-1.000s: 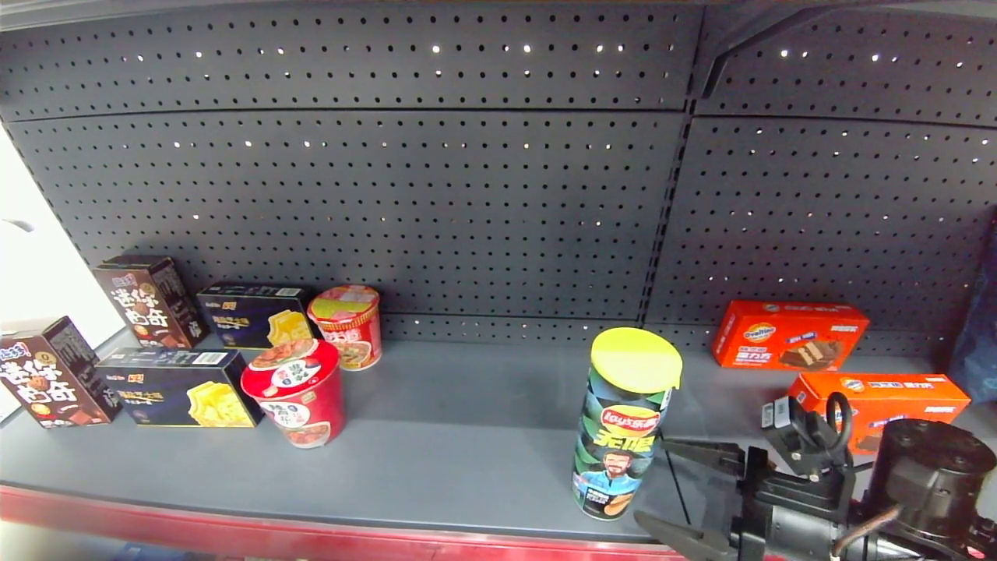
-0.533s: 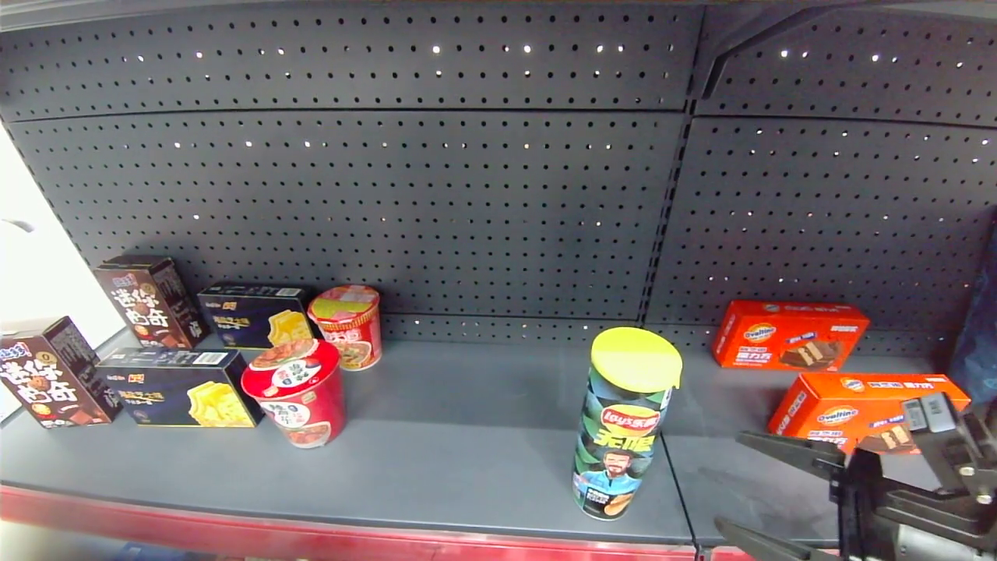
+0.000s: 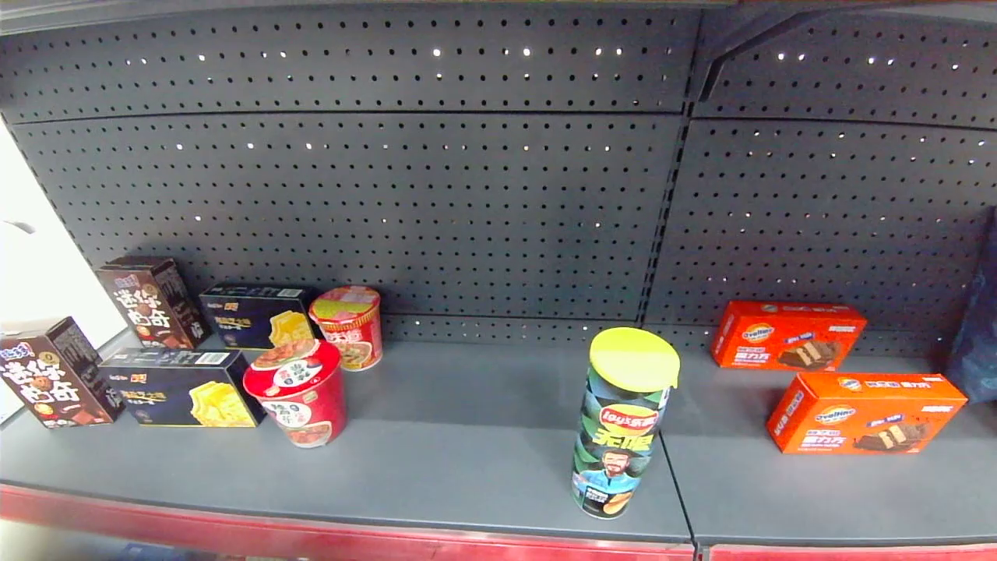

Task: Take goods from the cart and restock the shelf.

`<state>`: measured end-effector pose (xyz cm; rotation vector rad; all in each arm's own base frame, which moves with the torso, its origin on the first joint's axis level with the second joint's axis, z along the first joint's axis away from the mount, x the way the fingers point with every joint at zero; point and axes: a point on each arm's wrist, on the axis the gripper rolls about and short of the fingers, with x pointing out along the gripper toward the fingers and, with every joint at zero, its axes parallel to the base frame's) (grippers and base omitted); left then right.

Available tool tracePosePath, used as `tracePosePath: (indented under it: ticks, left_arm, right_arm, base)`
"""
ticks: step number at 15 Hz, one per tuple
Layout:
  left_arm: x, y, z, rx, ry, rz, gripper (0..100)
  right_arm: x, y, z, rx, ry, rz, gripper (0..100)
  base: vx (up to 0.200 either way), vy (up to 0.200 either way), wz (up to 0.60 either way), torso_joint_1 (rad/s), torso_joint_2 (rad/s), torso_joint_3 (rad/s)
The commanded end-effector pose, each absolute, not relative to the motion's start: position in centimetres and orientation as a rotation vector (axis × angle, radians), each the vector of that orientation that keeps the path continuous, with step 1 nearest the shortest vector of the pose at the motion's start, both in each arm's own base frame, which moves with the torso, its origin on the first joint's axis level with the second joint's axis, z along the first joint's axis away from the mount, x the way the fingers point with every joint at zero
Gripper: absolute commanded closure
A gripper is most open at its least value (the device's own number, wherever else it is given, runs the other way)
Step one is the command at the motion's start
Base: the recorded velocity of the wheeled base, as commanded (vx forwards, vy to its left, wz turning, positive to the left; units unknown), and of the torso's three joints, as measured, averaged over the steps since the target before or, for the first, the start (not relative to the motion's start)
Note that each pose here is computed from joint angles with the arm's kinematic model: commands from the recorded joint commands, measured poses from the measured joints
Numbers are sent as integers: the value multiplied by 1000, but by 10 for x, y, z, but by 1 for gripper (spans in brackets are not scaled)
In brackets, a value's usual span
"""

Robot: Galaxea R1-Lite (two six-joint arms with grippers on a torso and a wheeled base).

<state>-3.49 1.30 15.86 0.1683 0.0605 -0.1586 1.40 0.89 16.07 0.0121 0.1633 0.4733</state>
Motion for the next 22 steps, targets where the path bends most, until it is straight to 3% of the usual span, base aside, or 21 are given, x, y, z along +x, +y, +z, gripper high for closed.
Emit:
tracePosePath:
  ticks: [1, 3, 6, 22]
  left_arm:
    - [-24, 13, 169, 183, 98, -266, 100]
    - [0, 4, 186, 154, 123, -495, 100]
    - [22, -15, 198, 96, 140, -584, 100]
    - [42, -35, 197, 138, 216, -616, 100]
  right_arm:
    - [-41, -4, 148, 15, -14, 345, 0]
    - [-38, -6, 132, -13, 31, 198, 0]
    - [-23, -10, 95, -69, 110, -93, 0]
    - [-16, -8, 86, -32, 52, -45, 0]
  base:
    - [0, 0, 0, 0, 0, 0]
    - [0, 0, 0, 0, 0, 0]
    - [0, 0, 0, 0, 0, 0]
    - [0, 0, 0, 0, 0, 0]
